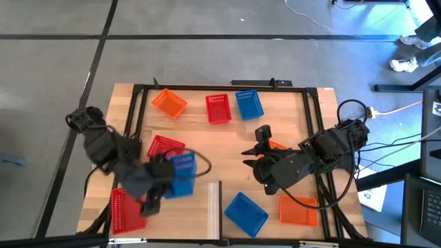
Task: Stack baskets on shelf by color
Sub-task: Put the middle blue bin on the shelf
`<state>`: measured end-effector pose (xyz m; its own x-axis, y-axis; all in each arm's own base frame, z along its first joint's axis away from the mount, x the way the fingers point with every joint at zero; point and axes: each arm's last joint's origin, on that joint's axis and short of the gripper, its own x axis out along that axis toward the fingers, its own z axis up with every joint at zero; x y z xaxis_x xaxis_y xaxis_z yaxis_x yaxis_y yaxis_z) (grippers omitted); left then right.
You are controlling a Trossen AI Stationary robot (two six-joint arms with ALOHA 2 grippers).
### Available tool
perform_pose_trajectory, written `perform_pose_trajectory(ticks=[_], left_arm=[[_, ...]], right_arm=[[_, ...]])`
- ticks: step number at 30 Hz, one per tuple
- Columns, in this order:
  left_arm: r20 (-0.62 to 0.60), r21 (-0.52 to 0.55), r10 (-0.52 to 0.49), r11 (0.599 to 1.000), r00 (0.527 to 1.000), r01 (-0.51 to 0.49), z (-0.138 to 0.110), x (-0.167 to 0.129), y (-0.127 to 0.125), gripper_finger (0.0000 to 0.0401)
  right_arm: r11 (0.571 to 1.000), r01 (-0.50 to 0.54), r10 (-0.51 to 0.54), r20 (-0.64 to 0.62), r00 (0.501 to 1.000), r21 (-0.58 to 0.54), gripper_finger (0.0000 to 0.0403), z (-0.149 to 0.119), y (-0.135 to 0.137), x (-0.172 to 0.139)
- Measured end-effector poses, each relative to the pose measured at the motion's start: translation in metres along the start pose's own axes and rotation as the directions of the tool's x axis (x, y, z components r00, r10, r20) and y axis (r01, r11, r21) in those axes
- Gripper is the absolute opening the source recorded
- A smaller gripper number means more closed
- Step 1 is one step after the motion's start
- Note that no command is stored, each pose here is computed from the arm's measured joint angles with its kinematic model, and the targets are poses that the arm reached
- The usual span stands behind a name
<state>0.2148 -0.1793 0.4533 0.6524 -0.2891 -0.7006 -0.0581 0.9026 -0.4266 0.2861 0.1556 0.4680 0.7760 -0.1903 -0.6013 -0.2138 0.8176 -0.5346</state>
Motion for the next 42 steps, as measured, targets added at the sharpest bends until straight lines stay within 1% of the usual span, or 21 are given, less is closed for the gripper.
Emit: perform_pose_trajectory(ticks=[3, 6, 10, 13, 16, 21, 23, 29, 35, 40, 42], left_arm=[[0.010, 0.036, -0.034, 0.999, 0.999, 0.034, -0.012, 0.005, -0.018, 0.0000], [-0.028, 0.046, -0.018, 0.999, 0.999, 0.019, -0.026, 0.016, -0.030, 0.0000], [-0.093, 0.075, 0.043, 0.997, 0.995, -0.036, -0.044, 0.036, -0.041, 0.0000], [-0.131, 0.120, 0.109, 0.988, 0.985, -0.093, -0.060, 0.049, -0.048, 0.0000], [-0.166, 0.120, 0.156, 0.983, 0.974, -0.137, -0.072, 0.059, -0.053, 0.0000], [-0.180, 0.129, 0.174, 0.980, 0.968, -0.152, -0.084, 0.072, -0.061, 0.0000], [-0.184, 0.130, 0.167, 0.981, 0.969, -0.144, -0.086, 0.073, -0.063, 0.0000], [-0.203, 0.065, 0.160, 0.987, 0.966, -0.150, -0.097, 0.071, -0.068, 0.0000], [-0.192, 0.057, 0.193, 0.981, 0.962, -0.185, -0.102, 0.068, -0.068, 0.0000], [-0.193, 0.054, 0.199, 0.980, 0.961, -0.192, -0.101, 0.068, -0.067, 0.0000], [-0.188, 0.049, 0.202, 0.979, 0.961, -0.197, -0.101, 0.068, -0.067, 0.0000]], right_arm=[[1.000, 0.010, -0.010, -0.002, 1.000, 0.001, 0.0119, 0.000, 0.000, 0.000], [0.999, 0.047, -0.047, -0.007, 0.999, 0.003, 0.0119, 0.000, -0.001, 0.000], [0.997, 0.082, -0.082, -0.012, 0.997, 0.012, 0.0119, 0.000, -0.002, 0.000], [0.993, 0.105, -0.105, -0.016, 0.994, 0.053, 0.0119, 0.000, -0.003, 0.000], [0.987, 0.143, -0.141, -0.023, 0.990, 0.078, 0.0119, 0.000, -0.004, 0.000], [0.985, 0.148, -0.146, -0.024, 0.989, 0.084, 0.0119, 0.000, -0.004, 0.000], [0.985, 0.148, -0.147, -0.020, 0.989, 0.089, 0.0119, 0.000, -0.004, 0.000], [0.984, 0.151, -0.150, -0.009, 0.989, 0.100, 0.0120, 0.001, -0.005, 0.000], [0.983, 0.152, -0.152, -0.004, 0.988, 0.105, 0.0119, 0.002, -0.005, 0.000], [0.983, 0.151, -0.152, -0.004, 0.988, 0.107, 0.0119, 0.002, -0.005, 0.000], [0.981, 0.151, -0.152, -0.004, 0.988, 0.125, 0.0119, 0.002, -0.005, 0.000]])
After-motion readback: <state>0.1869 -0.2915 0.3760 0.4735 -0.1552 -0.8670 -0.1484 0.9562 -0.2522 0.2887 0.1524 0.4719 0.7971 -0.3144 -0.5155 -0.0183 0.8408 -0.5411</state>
